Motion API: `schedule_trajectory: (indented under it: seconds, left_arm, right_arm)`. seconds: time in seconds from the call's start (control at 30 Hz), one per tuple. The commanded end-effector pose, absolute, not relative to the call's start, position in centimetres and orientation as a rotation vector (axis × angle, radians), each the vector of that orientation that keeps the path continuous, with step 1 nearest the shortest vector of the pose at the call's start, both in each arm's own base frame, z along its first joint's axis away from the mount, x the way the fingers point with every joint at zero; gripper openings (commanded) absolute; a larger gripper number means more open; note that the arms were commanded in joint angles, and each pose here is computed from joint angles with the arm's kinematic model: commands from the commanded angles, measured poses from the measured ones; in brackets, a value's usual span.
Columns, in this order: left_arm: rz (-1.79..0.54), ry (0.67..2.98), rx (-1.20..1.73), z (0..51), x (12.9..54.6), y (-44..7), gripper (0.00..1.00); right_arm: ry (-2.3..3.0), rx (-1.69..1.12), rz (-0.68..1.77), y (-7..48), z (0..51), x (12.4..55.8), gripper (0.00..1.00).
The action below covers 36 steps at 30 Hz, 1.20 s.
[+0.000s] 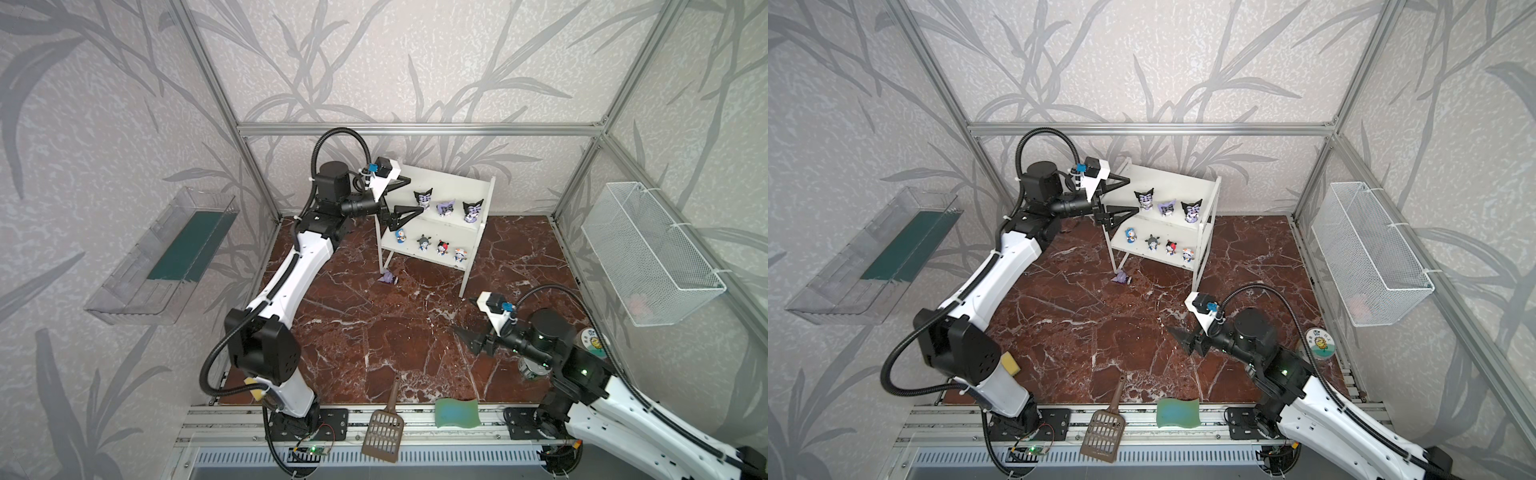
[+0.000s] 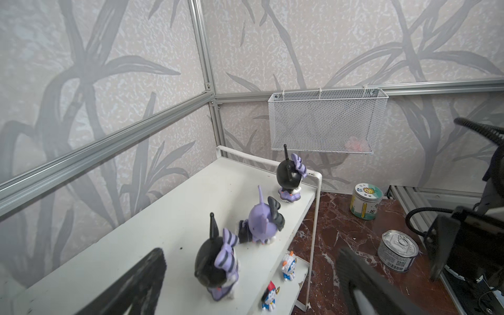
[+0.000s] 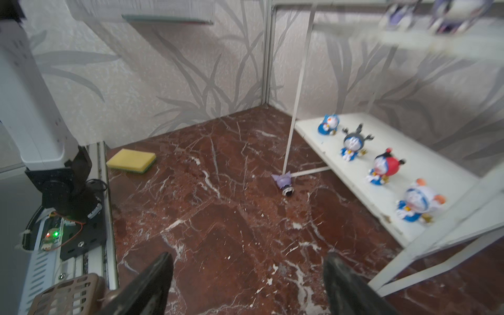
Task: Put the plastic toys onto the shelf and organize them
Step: 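Open the left gripper and release the Kuromi beside the others, then withdraw the left arm while the right gripper reaches toward the fallen purple Kuromi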
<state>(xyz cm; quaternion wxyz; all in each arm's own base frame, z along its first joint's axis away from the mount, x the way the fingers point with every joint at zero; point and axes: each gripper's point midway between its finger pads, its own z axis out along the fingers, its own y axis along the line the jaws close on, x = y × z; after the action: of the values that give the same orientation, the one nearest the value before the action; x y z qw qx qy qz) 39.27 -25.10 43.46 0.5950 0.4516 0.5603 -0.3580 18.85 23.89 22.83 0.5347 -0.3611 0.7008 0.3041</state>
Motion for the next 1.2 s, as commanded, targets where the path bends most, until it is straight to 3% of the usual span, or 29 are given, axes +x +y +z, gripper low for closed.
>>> schedule_trajectory:
  seconds: [0.0, 0.23, 0.63, 0.83, 1.17]
  left_arm:
    - [-0.705, 1.395, 0.948, 43.2, 38.0, -22.5, 0.99]
    - [-0.584, 1.555, 0.635, 39.8, 33.9, -17.5, 0.99]
    - [-0.487, 1.648, 0.473, 35.3, 22.9, -12.0, 0.99]
    - [-0.468, 1.665, 0.466, 34.3, 21.0, -11.2, 0.99]
    - [-0.479, 1.665, 0.467, 33.1, 20.4, -11.2, 0.99]
  right_arm:
    - [1.627, -0.852, 0.837, 26.4, 21.3, 19.4, 0.85]
    - [1.699, -0.967, 0.686, 33.2, 13.3, 22.7, 0.85]
    - [1.836, -0.718, 0.485, 39.3, 4.6, 32.7, 0.87]
    - [1.944, -0.588, 0.454, 38.9, 2.7, 36.8, 0.87]
    - [2.099, -0.634, 0.355, 39.9, 1.5, 38.7, 0.87]
